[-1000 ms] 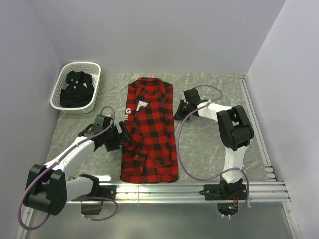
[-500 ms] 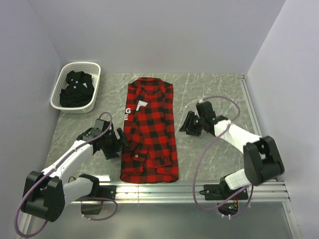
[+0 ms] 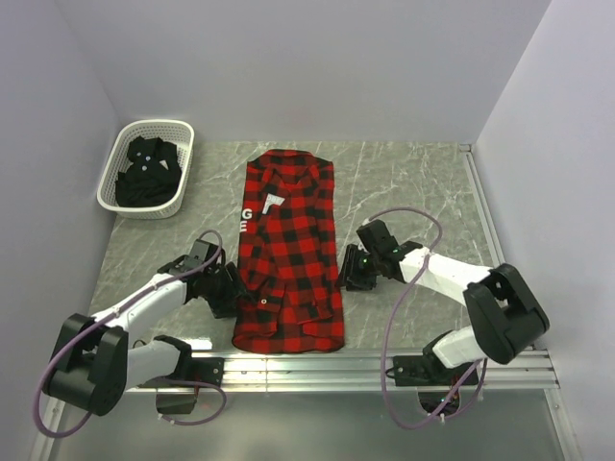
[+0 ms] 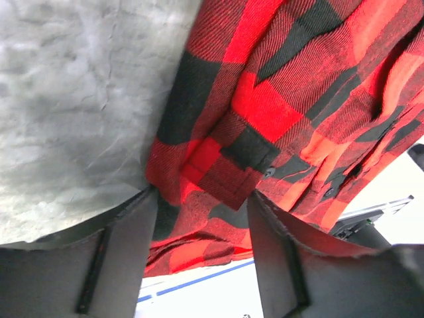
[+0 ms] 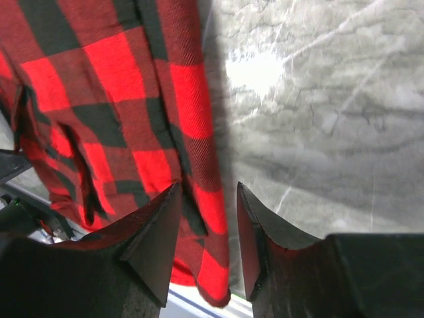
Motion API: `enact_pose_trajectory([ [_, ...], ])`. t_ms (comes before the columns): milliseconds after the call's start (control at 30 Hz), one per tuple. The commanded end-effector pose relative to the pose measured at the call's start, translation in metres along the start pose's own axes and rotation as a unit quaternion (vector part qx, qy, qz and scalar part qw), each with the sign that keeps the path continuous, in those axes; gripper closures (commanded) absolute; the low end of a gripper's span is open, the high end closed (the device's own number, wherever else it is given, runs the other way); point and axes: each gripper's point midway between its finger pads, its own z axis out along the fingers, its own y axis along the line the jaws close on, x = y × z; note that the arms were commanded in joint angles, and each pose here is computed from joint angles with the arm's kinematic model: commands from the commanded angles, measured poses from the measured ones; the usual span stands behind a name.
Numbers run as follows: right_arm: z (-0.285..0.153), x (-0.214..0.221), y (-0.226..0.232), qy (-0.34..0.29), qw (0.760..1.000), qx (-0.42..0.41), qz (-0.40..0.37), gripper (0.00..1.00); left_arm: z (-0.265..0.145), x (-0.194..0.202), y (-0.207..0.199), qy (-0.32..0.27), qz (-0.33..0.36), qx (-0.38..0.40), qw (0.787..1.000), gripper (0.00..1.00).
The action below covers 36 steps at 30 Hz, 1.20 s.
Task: Fold and stack the long sleeve shirts
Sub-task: Fold the shirt
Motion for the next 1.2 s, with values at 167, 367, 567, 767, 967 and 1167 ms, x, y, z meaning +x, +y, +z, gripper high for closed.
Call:
enact_pose_trajectory([
  [167, 0.023, -0.007, 0.012, 0.011, 1.000, -0.022, 0.016, 0.59, 0.018, -0.003, 0.005, 0.001, -0.002, -0.008, 1.000, 0.51],
  [367, 0.033, -0.024, 0.010, 0.000, 1.000, -0.007, 0.015, 0.81, 0.024, -0.017, -0.003, -0.010, 0.004, -0.012, 1.000, 0.59],
  [567, 0.035, -0.065, 0.000, -0.033, 0.999, 0.016, 0.017, 0.87, 0.028, -0.050, -0.025, -0.043, 0.023, -0.020, 0.999, 0.58],
  [767, 0.026, -0.086, -0.004, -0.049, 0.998, 0.027, 0.011, 0.82, 0.024, -0.055, -0.031, -0.043, 0.029, -0.026, 0.998, 0.41],
  [967, 0.009, -0.048, -0.013, -0.021, 0.999, 0.018, 0.024, 0.47, -0.007, -0.032, -0.015, -0.047, 0.024, -0.033, 0.998, 0.15],
  [1167, -0.010, -0.009, -0.026, -0.007, 0.999, 0.014, 0.043, 0.45, -0.026, -0.002, 0.004, -0.031, 0.005, -0.040, 0.999, 0.17],
])
